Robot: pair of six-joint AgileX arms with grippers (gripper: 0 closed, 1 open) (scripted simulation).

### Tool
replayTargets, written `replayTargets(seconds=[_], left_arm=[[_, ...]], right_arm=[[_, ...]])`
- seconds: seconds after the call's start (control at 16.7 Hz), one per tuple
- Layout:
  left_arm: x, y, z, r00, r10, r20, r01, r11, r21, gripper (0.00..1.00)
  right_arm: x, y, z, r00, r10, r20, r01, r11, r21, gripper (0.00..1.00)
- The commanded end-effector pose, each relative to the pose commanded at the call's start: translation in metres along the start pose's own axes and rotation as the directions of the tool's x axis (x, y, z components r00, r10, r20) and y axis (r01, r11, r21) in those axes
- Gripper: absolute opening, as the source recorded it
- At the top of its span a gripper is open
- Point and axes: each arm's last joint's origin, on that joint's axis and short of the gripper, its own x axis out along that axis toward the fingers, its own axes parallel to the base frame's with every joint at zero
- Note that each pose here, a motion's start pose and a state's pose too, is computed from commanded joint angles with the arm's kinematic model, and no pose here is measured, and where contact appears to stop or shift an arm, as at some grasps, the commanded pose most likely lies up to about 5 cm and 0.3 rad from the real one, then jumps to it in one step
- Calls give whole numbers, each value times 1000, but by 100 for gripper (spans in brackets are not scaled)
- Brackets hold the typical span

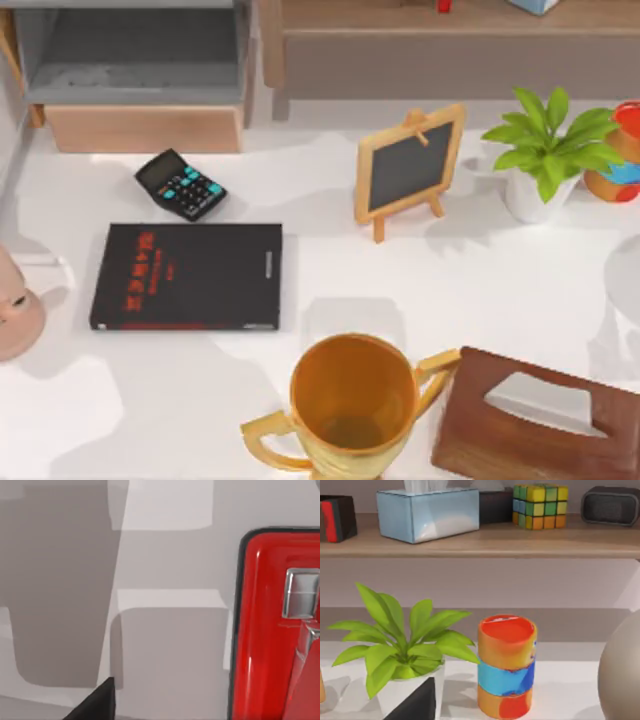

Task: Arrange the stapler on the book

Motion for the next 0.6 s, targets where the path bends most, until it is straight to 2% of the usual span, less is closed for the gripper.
replayTargets(seconds=[0.24, 0.6], left_arm=[[1, -1, 0, 1000, 0, 0, 0, 1000, 1, 100], [1, -1, 0, 1000, 0, 0, 0, 1000, 1, 55]], right_arm=[[0, 0, 0, 1000, 0, 0, 0, 1000, 0, 100], [0, 0, 0, 1000, 0, 0, 0, 1000, 0, 100]])
